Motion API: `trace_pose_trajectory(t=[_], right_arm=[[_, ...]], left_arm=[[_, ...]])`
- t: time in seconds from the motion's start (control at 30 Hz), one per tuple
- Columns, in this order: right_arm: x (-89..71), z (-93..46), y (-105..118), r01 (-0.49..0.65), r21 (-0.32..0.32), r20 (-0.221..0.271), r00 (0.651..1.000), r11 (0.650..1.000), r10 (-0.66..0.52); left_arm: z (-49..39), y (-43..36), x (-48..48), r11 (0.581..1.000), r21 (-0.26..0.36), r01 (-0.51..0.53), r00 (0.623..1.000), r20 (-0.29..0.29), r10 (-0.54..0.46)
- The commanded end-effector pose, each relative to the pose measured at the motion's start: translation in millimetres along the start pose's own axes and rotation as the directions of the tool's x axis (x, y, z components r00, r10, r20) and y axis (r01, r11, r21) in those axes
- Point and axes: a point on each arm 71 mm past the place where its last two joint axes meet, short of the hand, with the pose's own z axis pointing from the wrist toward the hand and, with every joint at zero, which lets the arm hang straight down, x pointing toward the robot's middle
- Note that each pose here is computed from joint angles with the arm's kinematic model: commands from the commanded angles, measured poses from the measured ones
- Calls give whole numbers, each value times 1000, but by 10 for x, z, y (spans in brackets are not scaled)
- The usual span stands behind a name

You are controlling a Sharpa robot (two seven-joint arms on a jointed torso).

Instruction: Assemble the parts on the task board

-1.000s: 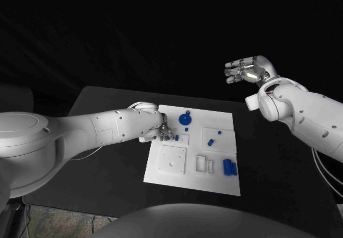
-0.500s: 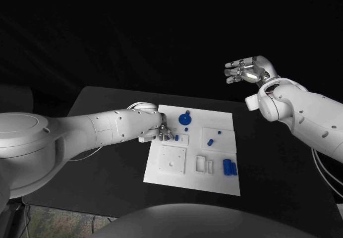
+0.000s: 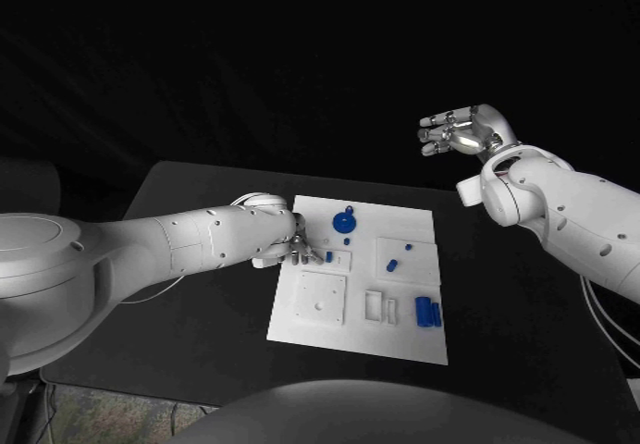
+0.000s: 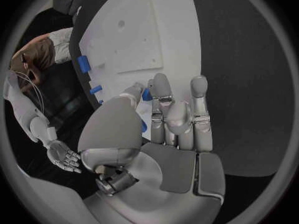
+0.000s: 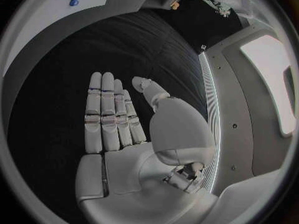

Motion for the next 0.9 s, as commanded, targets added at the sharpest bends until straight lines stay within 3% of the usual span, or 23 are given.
trace_pose_trajectory(t=[0.03, 0.57, 0.83, 0.9], right_arm=[[11, -2, 3, 3, -6, -12, 1000, 1000, -4], [34, -11, -31, 1, 2, -22, 1000, 1000, -1], [11, -25, -55, 3, 7, -22, 1000, 1000, -3], [-6, -30, -64, 5, 9, -19, 1000, 1000, -5]], left_arm=[[-7, -10, 8, 1000, 8, -6, 1000, 5, 6], [-52, 49, -14, 1000, 25, 13, 1000, 20, -14], [-229, 91, -141, 993, 79, 90, 995, 31, -93], [-323, 59, -242, 975, 158, 156, 986, 33, -163]])
